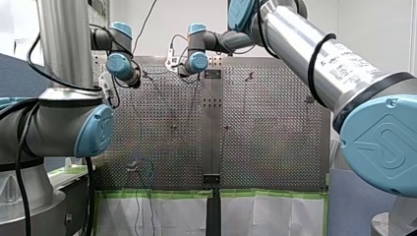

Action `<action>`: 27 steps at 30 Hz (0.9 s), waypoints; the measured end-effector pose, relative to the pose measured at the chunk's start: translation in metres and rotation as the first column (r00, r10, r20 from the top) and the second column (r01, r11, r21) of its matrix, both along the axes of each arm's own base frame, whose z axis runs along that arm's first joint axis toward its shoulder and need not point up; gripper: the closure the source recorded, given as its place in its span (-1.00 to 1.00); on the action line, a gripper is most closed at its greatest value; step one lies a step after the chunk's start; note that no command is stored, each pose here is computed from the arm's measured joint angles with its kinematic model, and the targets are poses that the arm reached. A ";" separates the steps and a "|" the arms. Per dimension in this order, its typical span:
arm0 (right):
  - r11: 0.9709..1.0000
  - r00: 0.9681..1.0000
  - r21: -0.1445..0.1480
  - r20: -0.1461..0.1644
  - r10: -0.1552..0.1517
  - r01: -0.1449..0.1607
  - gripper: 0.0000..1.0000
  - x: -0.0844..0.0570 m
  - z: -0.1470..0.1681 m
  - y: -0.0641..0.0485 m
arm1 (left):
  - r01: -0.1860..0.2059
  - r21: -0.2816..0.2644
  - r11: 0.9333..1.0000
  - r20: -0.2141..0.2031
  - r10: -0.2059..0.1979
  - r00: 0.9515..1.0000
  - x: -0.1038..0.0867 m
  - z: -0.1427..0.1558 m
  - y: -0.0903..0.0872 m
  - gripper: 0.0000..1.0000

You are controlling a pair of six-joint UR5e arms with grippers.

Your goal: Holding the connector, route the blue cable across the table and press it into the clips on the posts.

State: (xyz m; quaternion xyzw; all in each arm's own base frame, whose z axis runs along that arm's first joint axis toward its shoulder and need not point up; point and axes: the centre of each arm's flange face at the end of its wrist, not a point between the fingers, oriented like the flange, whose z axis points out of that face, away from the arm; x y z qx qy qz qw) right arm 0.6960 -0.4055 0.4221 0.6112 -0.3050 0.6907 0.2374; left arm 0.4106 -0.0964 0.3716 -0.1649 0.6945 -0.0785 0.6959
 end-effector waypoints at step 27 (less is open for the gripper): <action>1.000 1.000 0.001 -0.003 -0.010 0.010 1.00 -0.005 0.001 -0.009 | 0.161 0.081 0.984 0.106 -0.169 0.980 0.029 0.040 -0.041 -1.00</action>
